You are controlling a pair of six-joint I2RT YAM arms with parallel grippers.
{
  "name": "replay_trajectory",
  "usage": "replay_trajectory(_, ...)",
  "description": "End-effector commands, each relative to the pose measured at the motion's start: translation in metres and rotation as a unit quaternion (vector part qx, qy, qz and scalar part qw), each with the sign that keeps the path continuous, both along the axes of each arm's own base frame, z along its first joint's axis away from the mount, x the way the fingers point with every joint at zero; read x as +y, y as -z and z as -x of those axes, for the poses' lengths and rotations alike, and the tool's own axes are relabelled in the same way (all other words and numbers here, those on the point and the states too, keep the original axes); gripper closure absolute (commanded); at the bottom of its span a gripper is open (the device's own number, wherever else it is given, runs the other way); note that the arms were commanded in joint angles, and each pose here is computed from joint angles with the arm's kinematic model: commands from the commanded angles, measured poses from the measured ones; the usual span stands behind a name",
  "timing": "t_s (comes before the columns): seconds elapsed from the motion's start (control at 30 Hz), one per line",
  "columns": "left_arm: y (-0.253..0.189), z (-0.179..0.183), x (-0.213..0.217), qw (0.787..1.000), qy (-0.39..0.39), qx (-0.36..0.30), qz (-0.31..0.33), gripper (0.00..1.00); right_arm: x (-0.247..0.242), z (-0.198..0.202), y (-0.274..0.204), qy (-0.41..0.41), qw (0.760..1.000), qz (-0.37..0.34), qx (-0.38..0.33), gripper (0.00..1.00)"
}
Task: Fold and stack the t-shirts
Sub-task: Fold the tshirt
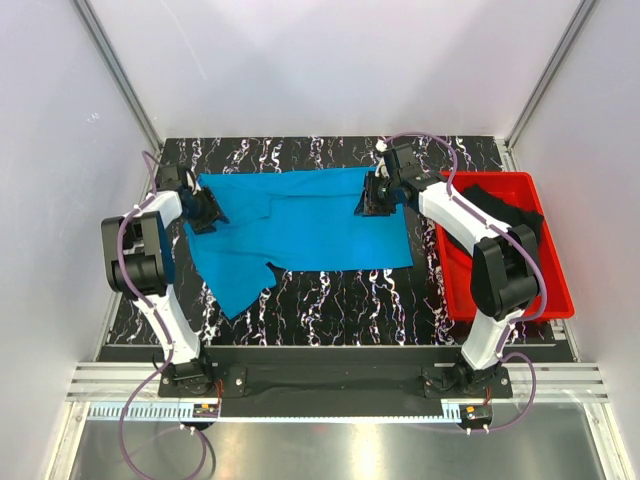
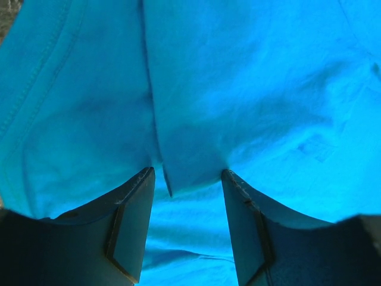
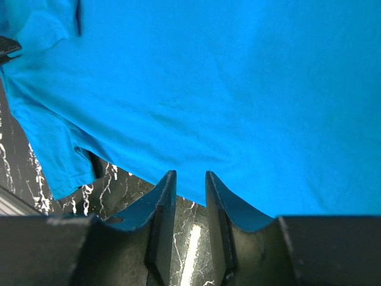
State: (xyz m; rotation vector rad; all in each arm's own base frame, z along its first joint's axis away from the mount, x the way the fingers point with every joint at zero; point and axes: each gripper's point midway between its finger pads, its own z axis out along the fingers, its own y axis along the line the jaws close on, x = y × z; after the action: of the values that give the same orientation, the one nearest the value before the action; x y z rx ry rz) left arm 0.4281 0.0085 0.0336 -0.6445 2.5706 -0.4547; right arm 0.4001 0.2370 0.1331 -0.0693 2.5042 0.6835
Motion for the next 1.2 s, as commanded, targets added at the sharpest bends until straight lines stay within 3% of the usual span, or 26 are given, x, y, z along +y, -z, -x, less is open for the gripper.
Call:
replay_trajectory(0.0, -0.016, -0.024, -0.005, 0.999, 0.022, -0.047, 0.008, 0.46, 0.009, -0.002, -0.023, -0.009, 0.999, -0.030, -0.027, 0.67)
replay_trajectory(0.57, -0.018, -0.031, -0.014, 0.997, 0.034, -0.051, 0.038, 0.50, 0.010, 0.002, -0.013, -0.009, 0.999, -0.035, -0.017, 0.71)
replay_trajectory(0.73, -0.033, -0.011, -0.036, 0.993, 0.033, -0.041, 0.103, 0.52, 0.009, 0.005, -0.017, -0.011, 0.999, -0.032, -0.021, 0.72)
replay_trajectory(0.9, -0.095, -0.007, -0.065, 0.971, 0.052, -0.134, 0.191, 0.46, 0.007, 0.007, -0.014, -0.011, 0.999, -0.029, -0.017, 0.72)
replay_trajectory(0.97, -0.103, -0.003, -0.061, 0.974, 0.050, -0.132, 0.178, 0.46, 0.008, 0.008, -0.013, -0.012, 0.999, -0.028, -0.015, 0.72)
replay_trajectory(1.17, -0.109, 0.027, -0.004, 0.993, -0.071, -0.070, 0.068, 0.46, 0.006, 0.008, -0.011, -0.011, 1.000, -0.026, -0.013, 0.72)
